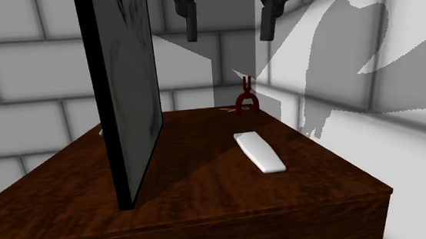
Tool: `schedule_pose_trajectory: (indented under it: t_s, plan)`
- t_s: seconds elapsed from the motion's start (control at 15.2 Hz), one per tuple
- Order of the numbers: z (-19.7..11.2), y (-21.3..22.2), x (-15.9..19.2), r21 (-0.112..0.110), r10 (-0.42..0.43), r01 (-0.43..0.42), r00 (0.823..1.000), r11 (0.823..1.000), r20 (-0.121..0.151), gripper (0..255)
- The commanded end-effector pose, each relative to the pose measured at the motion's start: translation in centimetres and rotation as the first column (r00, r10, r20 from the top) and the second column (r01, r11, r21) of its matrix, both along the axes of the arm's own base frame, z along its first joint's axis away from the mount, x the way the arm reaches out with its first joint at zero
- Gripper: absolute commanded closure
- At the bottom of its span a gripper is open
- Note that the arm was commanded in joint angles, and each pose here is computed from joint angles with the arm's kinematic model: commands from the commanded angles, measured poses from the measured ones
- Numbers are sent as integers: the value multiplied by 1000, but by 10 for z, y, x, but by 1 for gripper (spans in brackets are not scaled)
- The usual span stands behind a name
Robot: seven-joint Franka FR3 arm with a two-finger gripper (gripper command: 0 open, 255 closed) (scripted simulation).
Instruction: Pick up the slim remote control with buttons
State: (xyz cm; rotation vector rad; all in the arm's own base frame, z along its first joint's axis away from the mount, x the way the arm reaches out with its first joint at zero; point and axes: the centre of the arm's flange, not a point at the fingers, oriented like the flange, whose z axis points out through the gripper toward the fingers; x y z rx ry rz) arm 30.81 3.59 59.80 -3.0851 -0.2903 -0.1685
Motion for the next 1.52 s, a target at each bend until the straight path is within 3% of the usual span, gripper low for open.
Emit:
schedule_pose_trajectory:
  t_s: [0.0,1.45]
  plan:
    - [0,0,0,0,0,0,1000,1000,0,0]
    - [-187,-80,201,-39,-153,150,983,988,-98,0]
